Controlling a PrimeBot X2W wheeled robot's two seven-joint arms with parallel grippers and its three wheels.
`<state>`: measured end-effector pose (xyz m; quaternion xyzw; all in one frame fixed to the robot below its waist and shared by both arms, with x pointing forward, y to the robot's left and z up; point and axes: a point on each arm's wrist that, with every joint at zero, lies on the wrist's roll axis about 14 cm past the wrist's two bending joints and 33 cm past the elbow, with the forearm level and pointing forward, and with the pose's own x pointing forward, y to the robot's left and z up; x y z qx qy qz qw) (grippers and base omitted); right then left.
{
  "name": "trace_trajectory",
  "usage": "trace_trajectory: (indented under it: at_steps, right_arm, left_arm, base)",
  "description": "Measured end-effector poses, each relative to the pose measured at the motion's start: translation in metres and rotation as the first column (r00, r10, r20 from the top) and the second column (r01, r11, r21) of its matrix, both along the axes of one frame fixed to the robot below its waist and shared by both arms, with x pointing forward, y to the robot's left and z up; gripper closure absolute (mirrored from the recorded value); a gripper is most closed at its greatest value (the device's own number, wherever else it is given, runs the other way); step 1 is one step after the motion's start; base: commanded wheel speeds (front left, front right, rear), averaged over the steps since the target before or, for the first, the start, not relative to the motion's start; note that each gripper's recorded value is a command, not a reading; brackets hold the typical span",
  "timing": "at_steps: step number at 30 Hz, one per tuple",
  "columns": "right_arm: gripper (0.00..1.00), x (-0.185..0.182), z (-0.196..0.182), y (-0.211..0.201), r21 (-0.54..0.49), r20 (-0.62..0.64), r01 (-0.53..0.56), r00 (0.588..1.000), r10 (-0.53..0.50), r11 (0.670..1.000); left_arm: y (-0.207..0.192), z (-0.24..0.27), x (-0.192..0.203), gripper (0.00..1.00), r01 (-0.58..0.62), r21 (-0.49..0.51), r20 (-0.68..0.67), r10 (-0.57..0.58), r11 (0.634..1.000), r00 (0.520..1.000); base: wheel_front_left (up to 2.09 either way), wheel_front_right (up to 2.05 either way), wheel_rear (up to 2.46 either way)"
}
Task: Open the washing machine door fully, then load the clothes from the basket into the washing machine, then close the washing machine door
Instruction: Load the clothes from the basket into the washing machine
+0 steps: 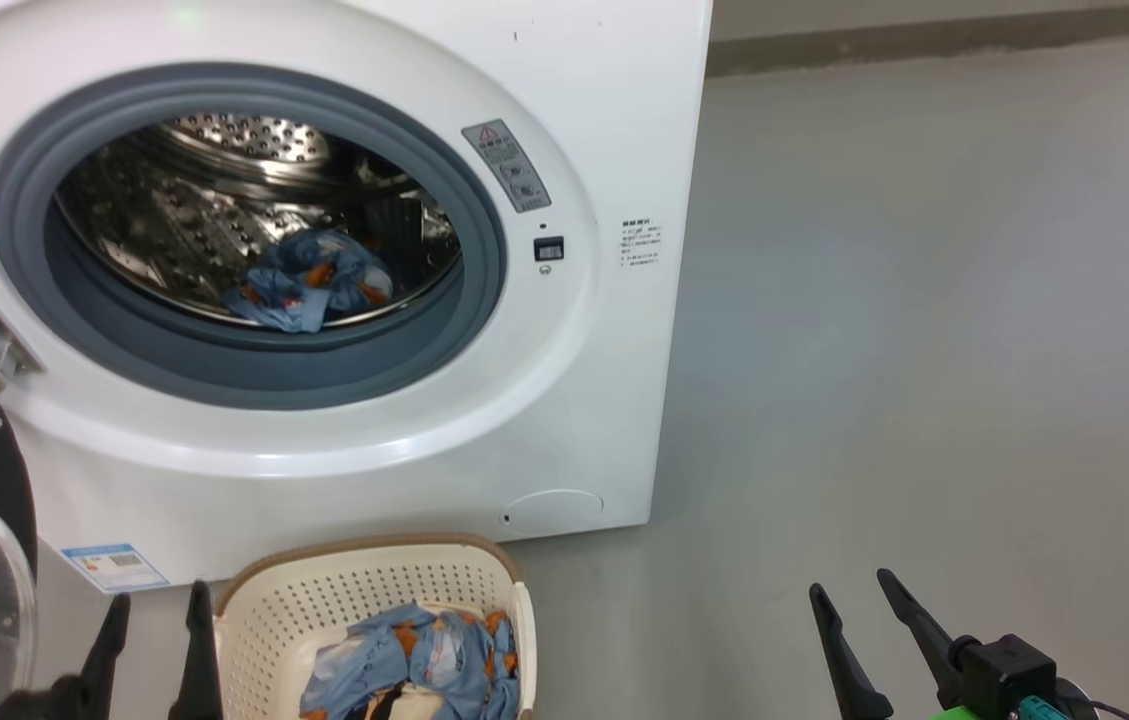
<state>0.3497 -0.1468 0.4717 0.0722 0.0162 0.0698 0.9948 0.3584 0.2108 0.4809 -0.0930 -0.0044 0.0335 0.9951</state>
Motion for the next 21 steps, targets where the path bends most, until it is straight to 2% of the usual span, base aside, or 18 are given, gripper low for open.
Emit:
trace_trajectory:
  at_steps: [7, 21]
  right_arm:
    - [0.00, -0.002, 0.008, -0.005, -0.001, 0.027, 0.016, 1.000, -0.016, 1.000]
    - [0.00, -0.005, 0.016, -0.003, -0.002, 0.052, 0.007, 0.999, -0.007, 1.000]
  left_arm:
    - [0.006, 0.002, -0.023, 0.00, -0.034, -0.009, 0.007, 0.034, 0.999, 0.999]
    - [0.014, 0.001, -0.046, 0.00, -0.075, -0.008, 0.007, 0.075, 0.997, 0.997]
  base:
    - [0.00, 0.00, 0.00]
    - [0.00, 0.00, 0.00]
